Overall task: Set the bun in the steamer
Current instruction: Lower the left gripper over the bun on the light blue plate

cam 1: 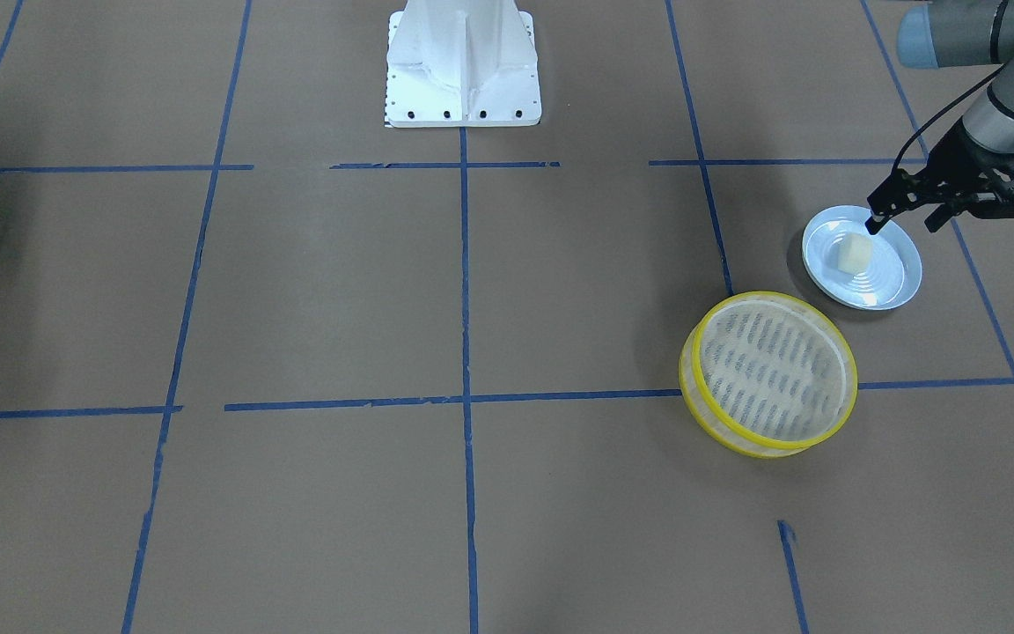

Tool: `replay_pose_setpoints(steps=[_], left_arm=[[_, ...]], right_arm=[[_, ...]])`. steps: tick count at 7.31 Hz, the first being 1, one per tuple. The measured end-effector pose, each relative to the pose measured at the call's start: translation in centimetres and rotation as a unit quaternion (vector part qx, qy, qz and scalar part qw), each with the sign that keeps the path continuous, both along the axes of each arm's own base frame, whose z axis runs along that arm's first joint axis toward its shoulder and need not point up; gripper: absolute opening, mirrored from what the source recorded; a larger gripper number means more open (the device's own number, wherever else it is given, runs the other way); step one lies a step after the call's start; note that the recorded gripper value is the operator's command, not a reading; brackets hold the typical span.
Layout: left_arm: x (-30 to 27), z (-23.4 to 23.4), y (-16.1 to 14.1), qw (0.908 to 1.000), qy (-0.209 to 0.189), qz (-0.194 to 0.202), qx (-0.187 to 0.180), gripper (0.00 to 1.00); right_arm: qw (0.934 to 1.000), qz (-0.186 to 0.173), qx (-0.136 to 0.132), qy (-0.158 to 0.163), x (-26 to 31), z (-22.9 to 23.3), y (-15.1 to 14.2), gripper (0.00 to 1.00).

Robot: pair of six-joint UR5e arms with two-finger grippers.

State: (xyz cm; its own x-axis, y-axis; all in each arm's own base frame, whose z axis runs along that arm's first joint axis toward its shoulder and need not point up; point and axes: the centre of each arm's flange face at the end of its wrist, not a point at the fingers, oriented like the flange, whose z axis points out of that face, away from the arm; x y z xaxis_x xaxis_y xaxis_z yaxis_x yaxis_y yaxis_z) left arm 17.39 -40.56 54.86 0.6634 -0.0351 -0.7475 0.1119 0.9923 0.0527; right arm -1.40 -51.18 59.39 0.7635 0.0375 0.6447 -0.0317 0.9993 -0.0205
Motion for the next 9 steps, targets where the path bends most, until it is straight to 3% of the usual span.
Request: replay_pose_setpoints(steps=[4,9], left_arm=[[3.9,2.6,0.8,0.9993,-0.032,0.019,-0.002,1.00],[6.3,4.0,0.3,0.9980,-0.040,0.048,0.005,1.00]], right_arm=[[1.0000,0.000,0.000,0.000,0.0,0.0,0.0,1.00],[1.0000,0.000,0.000,0.000,0.0,0.0,0.0,1.00]])
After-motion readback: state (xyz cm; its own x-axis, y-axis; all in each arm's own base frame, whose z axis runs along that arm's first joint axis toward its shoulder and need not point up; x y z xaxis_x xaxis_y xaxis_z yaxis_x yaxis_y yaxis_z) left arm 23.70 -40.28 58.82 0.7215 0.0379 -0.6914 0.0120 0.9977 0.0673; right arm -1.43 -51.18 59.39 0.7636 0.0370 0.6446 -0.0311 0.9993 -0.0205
